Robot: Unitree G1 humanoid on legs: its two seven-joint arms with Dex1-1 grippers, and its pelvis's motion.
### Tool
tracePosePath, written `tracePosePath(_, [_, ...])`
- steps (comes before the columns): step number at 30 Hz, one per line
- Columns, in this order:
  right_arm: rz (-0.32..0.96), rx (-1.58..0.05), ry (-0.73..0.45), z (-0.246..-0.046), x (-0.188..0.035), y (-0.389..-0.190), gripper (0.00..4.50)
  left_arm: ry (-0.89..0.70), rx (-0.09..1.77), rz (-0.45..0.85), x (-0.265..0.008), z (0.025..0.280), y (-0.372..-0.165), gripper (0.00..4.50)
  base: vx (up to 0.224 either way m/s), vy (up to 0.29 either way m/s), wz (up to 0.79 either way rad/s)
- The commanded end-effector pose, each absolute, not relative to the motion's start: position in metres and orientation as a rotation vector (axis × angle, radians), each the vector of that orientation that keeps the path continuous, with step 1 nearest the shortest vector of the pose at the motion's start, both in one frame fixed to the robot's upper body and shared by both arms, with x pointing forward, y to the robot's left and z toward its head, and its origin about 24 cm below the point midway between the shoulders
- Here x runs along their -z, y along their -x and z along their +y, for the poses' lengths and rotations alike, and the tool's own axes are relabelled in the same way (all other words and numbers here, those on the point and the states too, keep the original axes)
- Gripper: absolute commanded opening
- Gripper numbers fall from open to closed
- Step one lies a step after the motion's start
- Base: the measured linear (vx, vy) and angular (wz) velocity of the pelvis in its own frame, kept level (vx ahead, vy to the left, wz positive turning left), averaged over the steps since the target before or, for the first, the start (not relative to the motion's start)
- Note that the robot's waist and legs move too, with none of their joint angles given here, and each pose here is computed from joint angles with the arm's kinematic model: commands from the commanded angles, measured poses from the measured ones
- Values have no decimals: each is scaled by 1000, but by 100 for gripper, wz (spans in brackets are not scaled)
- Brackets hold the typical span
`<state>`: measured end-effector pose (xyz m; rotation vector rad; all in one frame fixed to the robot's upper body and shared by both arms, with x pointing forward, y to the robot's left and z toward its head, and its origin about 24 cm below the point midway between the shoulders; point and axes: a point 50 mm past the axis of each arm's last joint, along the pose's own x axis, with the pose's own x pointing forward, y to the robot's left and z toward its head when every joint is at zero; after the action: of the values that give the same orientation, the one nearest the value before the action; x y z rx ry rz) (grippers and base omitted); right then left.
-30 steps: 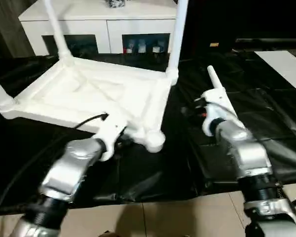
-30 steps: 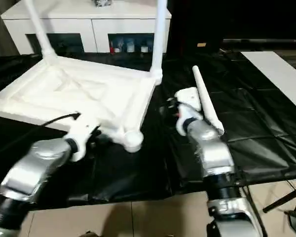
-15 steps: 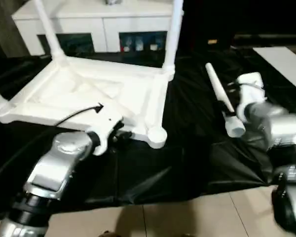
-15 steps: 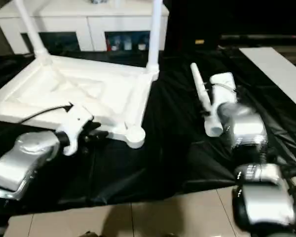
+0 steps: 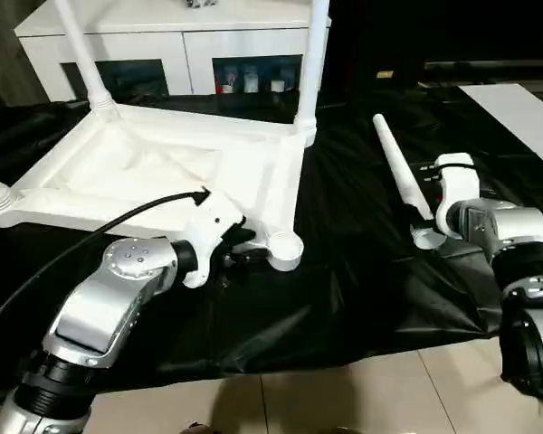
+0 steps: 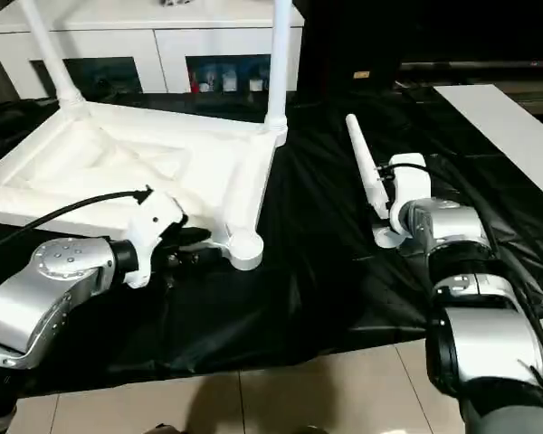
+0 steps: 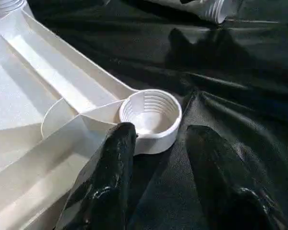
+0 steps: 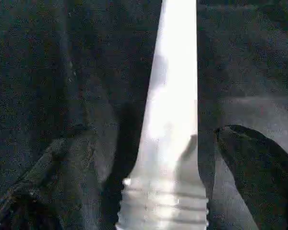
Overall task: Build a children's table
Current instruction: Rotate table base, then pick table leg
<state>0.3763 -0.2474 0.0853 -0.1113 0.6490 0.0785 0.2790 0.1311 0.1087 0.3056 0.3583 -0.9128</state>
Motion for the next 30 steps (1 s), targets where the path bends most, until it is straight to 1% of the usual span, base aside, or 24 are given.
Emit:
tracePosePath(1, [660, -73, 141, -250, -87, -377, 444, -324, 931, 338, -117, 128, -279, 204, 0, 0, 0])
tracePosePath(4, [691, -72, 125, -249, -80, -375, 444, -330, 937, 341, -117, 128, -278, 204, 0, 0, 0])
tracePosePath(6, [739, -85, 117, -248, -75, -372, 444, -335, 940, 343, -118, 128, -278, 204, 0, 0, 0])
tracePosePath(8, [780, -104, 137, -247, -70, -369, 444, -339, 938, 345, -118, 129, -278, 204, 0, 0, 0])
tracePosePath(16, [776, -90, 130, -248, -65, -368, 444, -351, 936, 346, -118, 129, -277, 204, 0, 0, 0])
tracePosePath(19, [777, -87, 126, -248, -65, -368, 411, -353, 934, 345, -118, 129, -277, 204, 0, 0, 0])
tracePosePath(22, [778, -86, 123, -248, -65, -368, 408, -354, 932, 346, -118, 130, -277, 204, 0, 0, 0])
tracePosePath(23, [777, -86, 122, -248, -65, -368, 378, -354, 932, 346, -117, 130, -277, 204, 0, 0, 0])
tracePosePath(25, [776, -87, 117, -248, -65, -368, 372, -351, 930, 346, -117, 130, -277, 204, 0, 0, 0])
tracePosePath(28, [778, -87, 110, -247, -65, -368, 334, -350, 929, 345, -118, 130, -277, 204, 0, 0, 0])
tracePosePath(30, [785, -84, 100, -247, -62, -367, 324, -350, 930, 345, -118, 130, -277, 204, 0, 0, 0])
